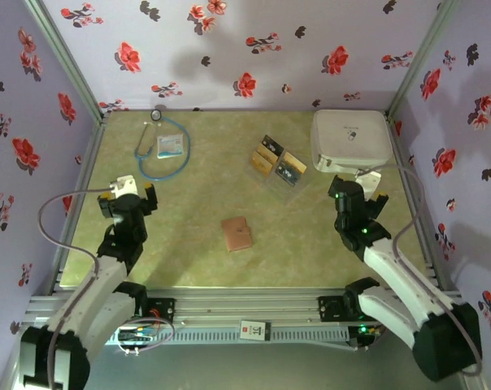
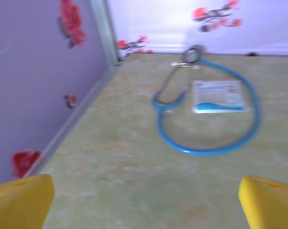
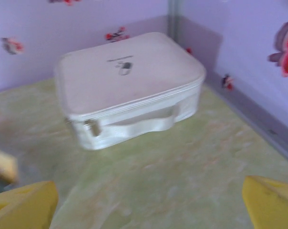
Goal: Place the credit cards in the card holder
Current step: Reset both arms
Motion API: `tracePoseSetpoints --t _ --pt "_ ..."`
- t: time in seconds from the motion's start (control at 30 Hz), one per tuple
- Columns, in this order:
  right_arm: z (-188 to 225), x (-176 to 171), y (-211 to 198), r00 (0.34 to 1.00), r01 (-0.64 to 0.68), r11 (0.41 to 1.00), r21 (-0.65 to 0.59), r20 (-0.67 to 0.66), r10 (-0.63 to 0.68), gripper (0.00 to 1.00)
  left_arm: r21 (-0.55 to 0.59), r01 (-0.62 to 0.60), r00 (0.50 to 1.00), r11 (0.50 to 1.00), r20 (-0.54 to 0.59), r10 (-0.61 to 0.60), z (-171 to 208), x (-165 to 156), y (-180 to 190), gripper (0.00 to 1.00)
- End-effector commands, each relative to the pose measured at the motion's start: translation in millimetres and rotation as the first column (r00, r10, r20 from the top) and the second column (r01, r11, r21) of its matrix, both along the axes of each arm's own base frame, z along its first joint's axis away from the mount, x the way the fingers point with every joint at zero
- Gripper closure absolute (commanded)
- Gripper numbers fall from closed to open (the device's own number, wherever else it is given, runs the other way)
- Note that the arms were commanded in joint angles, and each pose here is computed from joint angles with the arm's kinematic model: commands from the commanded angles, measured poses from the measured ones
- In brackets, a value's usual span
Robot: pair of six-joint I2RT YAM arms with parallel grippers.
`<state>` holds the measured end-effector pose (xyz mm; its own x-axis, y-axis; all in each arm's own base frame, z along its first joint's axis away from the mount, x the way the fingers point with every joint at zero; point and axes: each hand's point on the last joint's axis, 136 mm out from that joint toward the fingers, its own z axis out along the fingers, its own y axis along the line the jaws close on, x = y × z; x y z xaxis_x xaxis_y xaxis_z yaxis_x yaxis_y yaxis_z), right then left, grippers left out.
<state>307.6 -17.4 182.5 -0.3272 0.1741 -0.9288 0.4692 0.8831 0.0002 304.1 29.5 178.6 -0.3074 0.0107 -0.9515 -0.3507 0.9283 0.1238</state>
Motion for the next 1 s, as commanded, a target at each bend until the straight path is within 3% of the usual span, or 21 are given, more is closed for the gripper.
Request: tracePoseSetpoints --t 0.0,0.13,0.33,0.5,0.6,0.67,0.73,0.83,0.97 --pt "-8 22 -24 0.997 0.080 0.994 -0.071 -0.016 -0.082 0.01 -0.002 -0.048 0.996 0.999 0.070 0.048 3 17 13 0.00" --pt "-41 38 -37 0.986 0.103 0.986 -0.133 -0.117 -0.119 0.01 0.057 -0.020 0.999 0.998 0.051 0.017 -18 39 8 0.00" --pt "-66 61 -31 0.996 0.019 0.982 -0.188 -0.087 -0.036 0.01 0.098 0.010 1.000 0.995 0.014 -0.011 -45 62 5 0.00" --pt "-72 71 -11 0.987 -0.153 0.984 -0.090 0.023 0.156 0.01 0.024 0.083 0.996 0.996 0.019 -0.083 -64 80 -1 0.00" --pt "-77 69 -13 0.981 -0.163 0.984 -0.074 0.096 0.170 0.01 -0.002 0.151 0.989 0.989 0.007 -0.151 -71 83 -7 0.00" --pt "-89 70 -11 0.979 -0.187 0.980 -0.066 0.073 0.192 0.01 0.012 0.231 0.973 0.973 -0.001 -0.231 -78 88 -19 0.00" --pt "-89 75 -8 0.975 -0.204 0.976 -0.071 0.080 0.209 0.01 -0.044 0.261 0.964 0.964 -0.034 -0.263 -83 92 -19 0.00" --pt "-99 89 -11 0.965 -0.262 0.964 0.044 0.020 0.261 0.01 -0.118 0.283 0.957 0.952 -0.039 -0.289 -86 96 -13 0.00" --pt "-99 89 -13 0.965 -0.261 0.964 0.050 0.017 0.261 0.01 -0.119 0.283 0.956 0.952 -0.043 -0.289 -87 96 -13 0.00"
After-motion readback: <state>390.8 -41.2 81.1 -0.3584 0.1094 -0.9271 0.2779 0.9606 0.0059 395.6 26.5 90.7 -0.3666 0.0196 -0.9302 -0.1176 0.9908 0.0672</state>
